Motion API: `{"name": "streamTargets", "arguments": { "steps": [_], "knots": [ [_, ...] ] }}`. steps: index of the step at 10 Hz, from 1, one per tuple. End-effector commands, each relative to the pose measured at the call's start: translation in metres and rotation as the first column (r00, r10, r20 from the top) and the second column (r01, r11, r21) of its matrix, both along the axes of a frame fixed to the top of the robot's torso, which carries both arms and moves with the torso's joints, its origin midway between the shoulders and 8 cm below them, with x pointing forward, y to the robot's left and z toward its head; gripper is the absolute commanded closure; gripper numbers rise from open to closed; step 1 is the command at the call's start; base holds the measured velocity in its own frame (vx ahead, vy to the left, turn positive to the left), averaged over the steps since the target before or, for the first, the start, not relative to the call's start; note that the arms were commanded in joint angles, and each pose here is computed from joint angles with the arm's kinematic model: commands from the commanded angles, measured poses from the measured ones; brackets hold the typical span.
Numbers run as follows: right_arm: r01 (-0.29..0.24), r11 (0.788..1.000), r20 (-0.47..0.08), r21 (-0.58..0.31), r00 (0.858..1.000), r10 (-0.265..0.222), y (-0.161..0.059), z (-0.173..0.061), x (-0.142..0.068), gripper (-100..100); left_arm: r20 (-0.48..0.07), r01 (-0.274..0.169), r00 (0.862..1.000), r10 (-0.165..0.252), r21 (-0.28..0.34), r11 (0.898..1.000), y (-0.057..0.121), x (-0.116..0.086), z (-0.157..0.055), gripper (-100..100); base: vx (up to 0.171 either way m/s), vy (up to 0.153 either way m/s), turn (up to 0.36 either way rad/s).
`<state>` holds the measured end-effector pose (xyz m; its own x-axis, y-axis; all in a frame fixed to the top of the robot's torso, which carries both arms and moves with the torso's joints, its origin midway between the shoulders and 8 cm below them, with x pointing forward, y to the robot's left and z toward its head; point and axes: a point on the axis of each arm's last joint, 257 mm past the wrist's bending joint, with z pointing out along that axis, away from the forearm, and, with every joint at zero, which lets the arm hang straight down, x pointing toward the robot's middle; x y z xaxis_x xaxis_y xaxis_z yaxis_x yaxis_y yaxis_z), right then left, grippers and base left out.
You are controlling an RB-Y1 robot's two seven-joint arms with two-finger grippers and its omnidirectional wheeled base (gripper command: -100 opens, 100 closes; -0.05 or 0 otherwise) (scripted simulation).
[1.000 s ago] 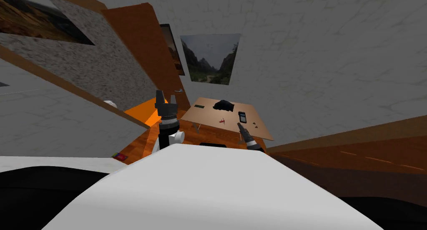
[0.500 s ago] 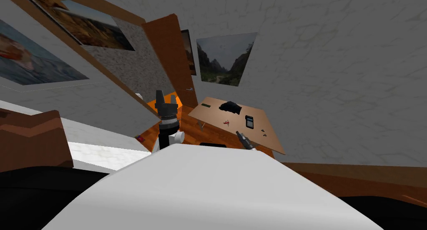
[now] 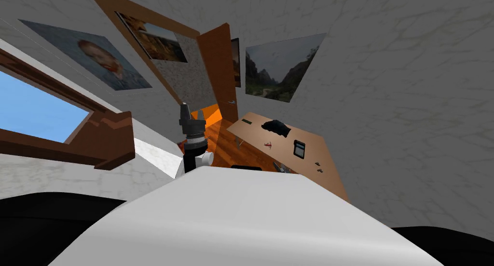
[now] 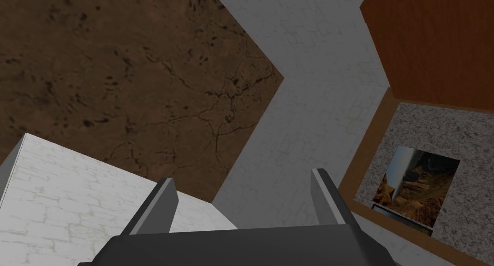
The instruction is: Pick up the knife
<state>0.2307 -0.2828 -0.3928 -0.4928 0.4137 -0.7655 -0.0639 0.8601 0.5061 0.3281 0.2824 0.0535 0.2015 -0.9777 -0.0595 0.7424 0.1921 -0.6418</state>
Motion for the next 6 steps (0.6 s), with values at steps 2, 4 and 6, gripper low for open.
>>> {"name": "streamTargets", "arguments": {
  "steps": [2, 4, 6],
  "knots": [
    [-0.048, 0.994, -0.1, -0.101, 0.994, 0.038, -0.024, -0.031, -0.042, -100, 0.0, 0.0, 1.0, 0.0, 0.0, 1.0, 0.0, 0.0, 0.0, 0, -0.001, -0.002, 0.311],
    [-0.092, 0.983, -0.154, -0.156, 0.986, 0.068, -0.033, -0.046, -0.065, -100, 0.0, 0.0, 1.0, 0.0, 0.0, 1.0, 0.0, 0.0, 0.0, 0, 0.0, 0.006, 0.323],
    [-0.089, 0.983, -0.168, -0.161, 0.984, 0.061, -0.037, -0.051, -0.07, -100, 0.0, 0.0, 1.0, 0.0, 0.0, 1.0, 0.0, 0.0, 0.0, 0, 0.004, 0.003, 0.144]
  ]
}}
